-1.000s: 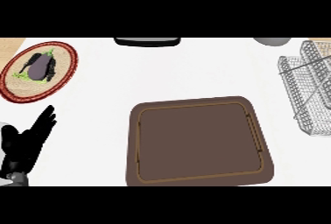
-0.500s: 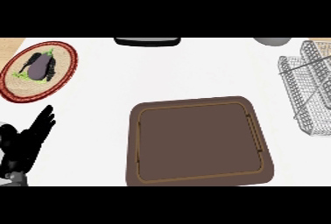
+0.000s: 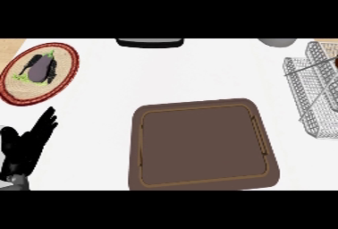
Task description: Pick the tomato from the tray and place it in the tiered basket
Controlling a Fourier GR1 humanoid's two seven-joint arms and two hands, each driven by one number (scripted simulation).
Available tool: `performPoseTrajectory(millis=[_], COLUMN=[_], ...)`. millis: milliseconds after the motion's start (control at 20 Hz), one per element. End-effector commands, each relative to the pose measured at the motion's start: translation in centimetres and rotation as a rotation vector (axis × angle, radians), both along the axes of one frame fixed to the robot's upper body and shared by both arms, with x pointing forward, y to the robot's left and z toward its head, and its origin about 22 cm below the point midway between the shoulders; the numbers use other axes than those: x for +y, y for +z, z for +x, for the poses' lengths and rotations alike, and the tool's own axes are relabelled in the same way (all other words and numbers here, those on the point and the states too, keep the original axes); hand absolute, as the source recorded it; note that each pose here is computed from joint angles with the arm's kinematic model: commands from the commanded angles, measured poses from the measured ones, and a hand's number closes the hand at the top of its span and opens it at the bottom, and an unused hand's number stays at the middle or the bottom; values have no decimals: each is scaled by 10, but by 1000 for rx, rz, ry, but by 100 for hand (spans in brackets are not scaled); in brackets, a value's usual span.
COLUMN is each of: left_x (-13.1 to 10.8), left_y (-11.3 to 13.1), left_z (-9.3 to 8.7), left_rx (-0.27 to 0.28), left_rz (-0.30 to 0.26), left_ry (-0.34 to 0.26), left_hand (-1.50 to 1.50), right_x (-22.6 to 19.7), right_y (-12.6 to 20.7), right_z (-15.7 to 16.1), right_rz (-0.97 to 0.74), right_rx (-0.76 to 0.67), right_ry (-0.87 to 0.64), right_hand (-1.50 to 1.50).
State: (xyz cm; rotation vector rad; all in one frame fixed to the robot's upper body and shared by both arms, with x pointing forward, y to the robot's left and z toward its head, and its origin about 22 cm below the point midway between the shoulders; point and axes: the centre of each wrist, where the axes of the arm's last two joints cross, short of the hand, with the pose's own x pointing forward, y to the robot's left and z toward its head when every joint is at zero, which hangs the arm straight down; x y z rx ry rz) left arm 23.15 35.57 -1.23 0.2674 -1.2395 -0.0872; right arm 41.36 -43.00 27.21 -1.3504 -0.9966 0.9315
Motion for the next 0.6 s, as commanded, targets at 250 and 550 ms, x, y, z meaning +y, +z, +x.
performPoseTrajectory(millis=[250,550], left_x=[-1,10], left_y=[-5,-4], left_z=[-4,-8], left_rx=[27,44], left_rz=[-13,-7], left_ry=[6,24], left_hand=[0,0], right_x=[-5,-64], right_y=[35,94], right_z=[-6,-59], right_rz=[253,508], right_rx=[-338,-415], right_ry=[-32,-183], right_hand=[-150,-150])
